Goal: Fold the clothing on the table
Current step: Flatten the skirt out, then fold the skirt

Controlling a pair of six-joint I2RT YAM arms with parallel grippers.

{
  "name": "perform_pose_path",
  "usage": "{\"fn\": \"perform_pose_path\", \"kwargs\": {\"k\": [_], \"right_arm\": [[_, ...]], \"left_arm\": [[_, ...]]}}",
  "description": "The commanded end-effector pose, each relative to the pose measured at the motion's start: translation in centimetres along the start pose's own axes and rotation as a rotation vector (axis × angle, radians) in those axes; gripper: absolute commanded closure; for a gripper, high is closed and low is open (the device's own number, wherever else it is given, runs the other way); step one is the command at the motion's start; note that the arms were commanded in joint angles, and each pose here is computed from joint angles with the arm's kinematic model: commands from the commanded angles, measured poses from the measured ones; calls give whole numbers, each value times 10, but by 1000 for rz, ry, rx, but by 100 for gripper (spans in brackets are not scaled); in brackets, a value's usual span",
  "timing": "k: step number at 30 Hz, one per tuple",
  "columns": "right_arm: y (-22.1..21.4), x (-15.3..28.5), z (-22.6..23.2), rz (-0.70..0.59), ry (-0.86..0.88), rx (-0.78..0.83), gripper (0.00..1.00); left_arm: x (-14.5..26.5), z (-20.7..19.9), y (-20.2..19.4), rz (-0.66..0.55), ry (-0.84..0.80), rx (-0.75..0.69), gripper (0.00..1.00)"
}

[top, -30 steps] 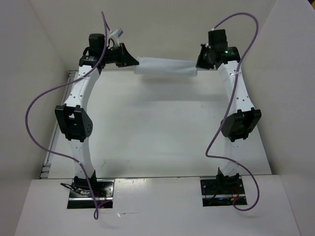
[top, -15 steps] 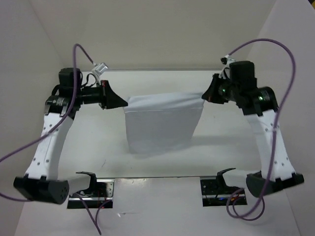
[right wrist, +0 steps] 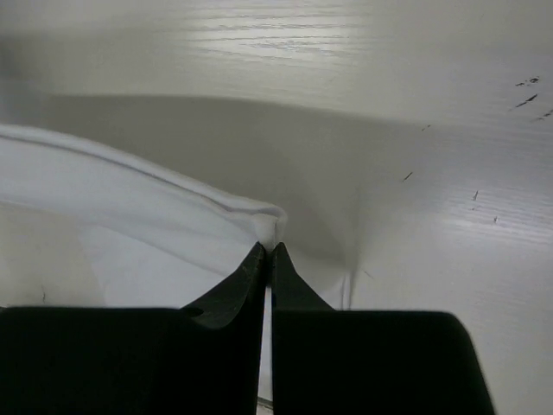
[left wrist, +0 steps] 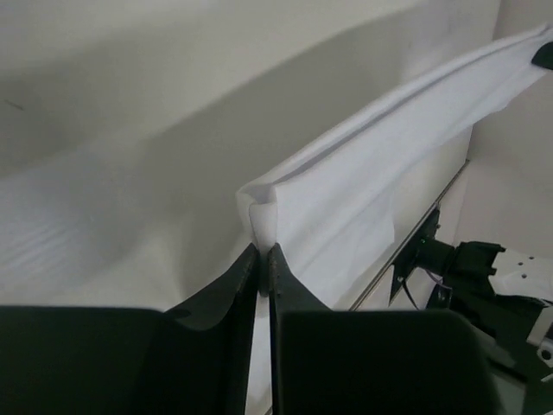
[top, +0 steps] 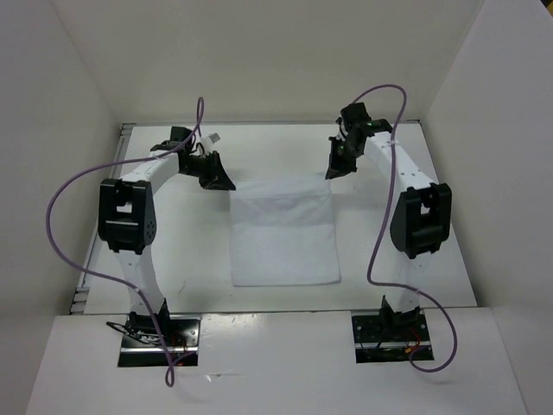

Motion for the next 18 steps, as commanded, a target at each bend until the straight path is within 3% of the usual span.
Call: {"fn": "perform_pose_path", "kwargs": {"k": [1, 4, 11, 18], "right_arm": [[50, 11, -6, -156, 21, 33, 97], [55, -6, -10, -131, 32, 21, 97], [45, 20, -8, -177, 58, 26, 97], [-15, 16, -24, -53, 19, -23, 97]], "left_arm": [[3, -14, 54, -119, -28, -111, 86], [-2, -14, 70, -134, -33, -120, 85], [24, -40, 64, -166, -124, -177, 81], [26, -38, 13, -109, -149, -128, 80]]}}
Point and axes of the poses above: each gripper's point midway between its finger pads, its own x axis back along the fingers, its own z axis along the line the jaws close on, y = z × x, the point moved 3 cm from there along x, back along the fingers, and after that the axes turned 2 degrees about x, right-handed, at the moved point
